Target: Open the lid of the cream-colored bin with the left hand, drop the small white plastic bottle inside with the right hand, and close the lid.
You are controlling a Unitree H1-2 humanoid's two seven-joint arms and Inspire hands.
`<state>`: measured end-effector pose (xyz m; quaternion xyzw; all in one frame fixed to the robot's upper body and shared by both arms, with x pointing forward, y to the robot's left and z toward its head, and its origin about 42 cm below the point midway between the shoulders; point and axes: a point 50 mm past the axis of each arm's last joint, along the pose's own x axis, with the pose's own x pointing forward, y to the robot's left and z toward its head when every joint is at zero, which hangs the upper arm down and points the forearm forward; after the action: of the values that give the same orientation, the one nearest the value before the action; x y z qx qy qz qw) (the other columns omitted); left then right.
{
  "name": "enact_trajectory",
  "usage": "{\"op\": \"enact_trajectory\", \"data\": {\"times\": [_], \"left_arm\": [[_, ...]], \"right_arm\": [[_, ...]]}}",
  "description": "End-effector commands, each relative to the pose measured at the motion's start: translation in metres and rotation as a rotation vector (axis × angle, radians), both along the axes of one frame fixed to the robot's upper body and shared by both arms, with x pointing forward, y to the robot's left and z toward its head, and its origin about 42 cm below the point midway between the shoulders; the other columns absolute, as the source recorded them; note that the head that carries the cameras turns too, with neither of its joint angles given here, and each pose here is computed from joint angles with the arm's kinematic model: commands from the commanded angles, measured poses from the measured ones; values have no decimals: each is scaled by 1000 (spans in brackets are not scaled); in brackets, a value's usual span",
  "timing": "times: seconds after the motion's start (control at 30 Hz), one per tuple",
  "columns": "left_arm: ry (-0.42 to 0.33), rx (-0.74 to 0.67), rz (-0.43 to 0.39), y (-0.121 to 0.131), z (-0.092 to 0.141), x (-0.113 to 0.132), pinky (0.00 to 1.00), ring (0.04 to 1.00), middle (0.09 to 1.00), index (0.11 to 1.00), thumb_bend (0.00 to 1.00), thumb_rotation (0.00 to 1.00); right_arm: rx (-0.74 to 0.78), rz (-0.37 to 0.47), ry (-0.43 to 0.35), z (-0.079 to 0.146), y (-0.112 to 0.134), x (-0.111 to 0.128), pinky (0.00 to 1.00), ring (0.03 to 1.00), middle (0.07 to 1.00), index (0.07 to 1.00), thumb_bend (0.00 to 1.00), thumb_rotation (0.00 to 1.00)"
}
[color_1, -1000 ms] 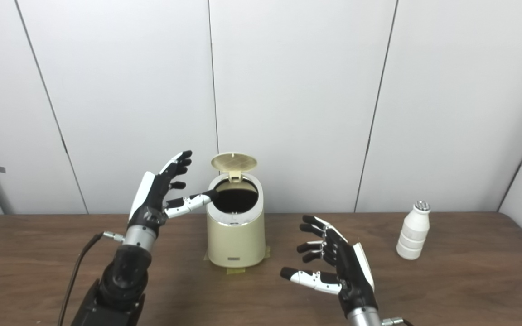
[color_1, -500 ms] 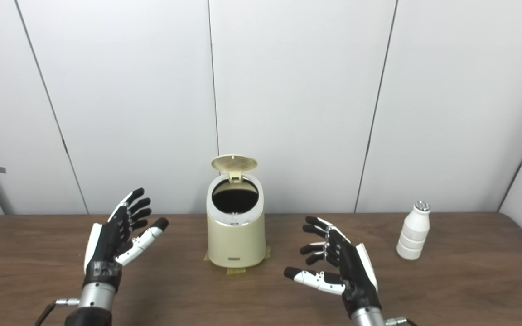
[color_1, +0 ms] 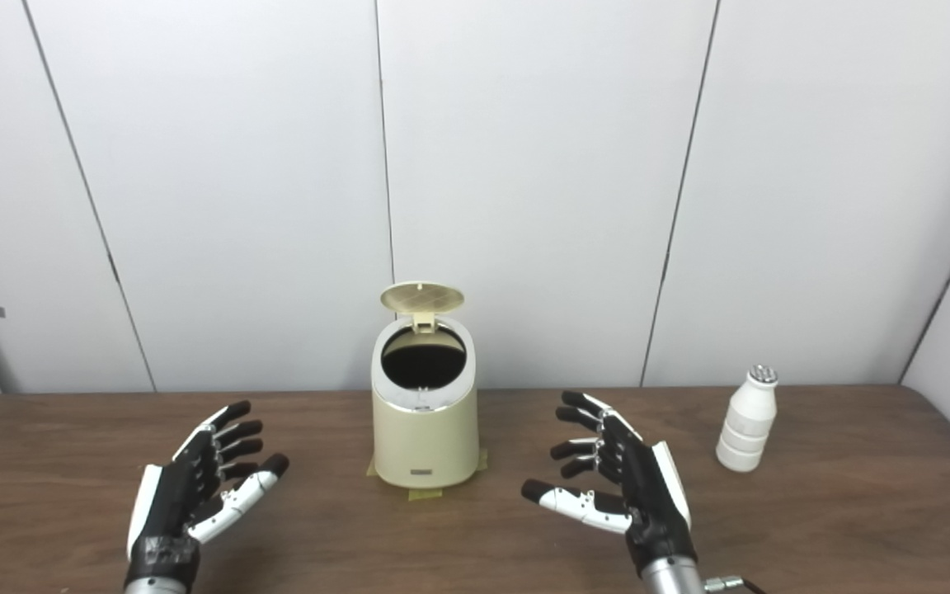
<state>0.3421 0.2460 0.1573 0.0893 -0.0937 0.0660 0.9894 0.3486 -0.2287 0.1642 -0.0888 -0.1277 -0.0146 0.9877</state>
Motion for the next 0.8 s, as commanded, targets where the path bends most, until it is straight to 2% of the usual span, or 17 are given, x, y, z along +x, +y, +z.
{"op": "enact_trajectory", "data": {"times": [0.0, 0.13, 0.2, 0.27, 0.37, 0.47, 0.53, 0.63, 0.77], "left_arm": [[-82, 3, -17, 4, 15, 6, 702, 756, 776, 852, 712, 246], [-73, 13, -21, 14, 13, 6, 731, 785, 803, 877, 678, 237], [-70, 13, -21, 18, 12, 7, 737, 794, 812, 883, 655, 218], [-65, 19, -19, 22, 12, 8, 724, 791, 815, 884, 637, 192], [-49, 27, -14, 26, 11, 9, 686, 779, 813, 869, 631, 209], [-30, 33, -10, 28, 14, 10, 668, 769, 802, 860, 618, 196], [-20, 18, -12, 30, 15, 12, 701, 778, 798, 859, 604, 172], [-19, -19, -19, 33, 15, 14, 624, 751, 793, 855, 615, 137], [-28, -55, -20, 34, 21, 12, 649, 738, 783, 850, 589, 140]], "right_arm": [[1, -1, -115, 27, -4, 9, 509, 591, 761, 784, 731, 200], [-38, -12, -154, 46, -13, 21, 504, 615, 763, 775, 777, 268], [-110, -29, -214, 72, -21, 30, 501, 618, 757, 770, 783, 310], [-155, -58, -261, 98, -26, 34, 498, 615, 751, 766, 780, 309], [-205, -116, -307, 132, -32, 34, 485, 600, 739, 763, 751, 265], [-254, -197, -333, 163, -51, 34, 505, 622, 747, 763, 754, 254], [-277, -250, -346, 173, -67, 38, 518, 644, 748, 763, 769, 282], [-279, -329, -367, 178, -95, 47, 566, 658, 736, 744, 813, 319], [-296, -423, -386, 190, -119, 52, 673, 696, 733, 738, 788, 321]]}}
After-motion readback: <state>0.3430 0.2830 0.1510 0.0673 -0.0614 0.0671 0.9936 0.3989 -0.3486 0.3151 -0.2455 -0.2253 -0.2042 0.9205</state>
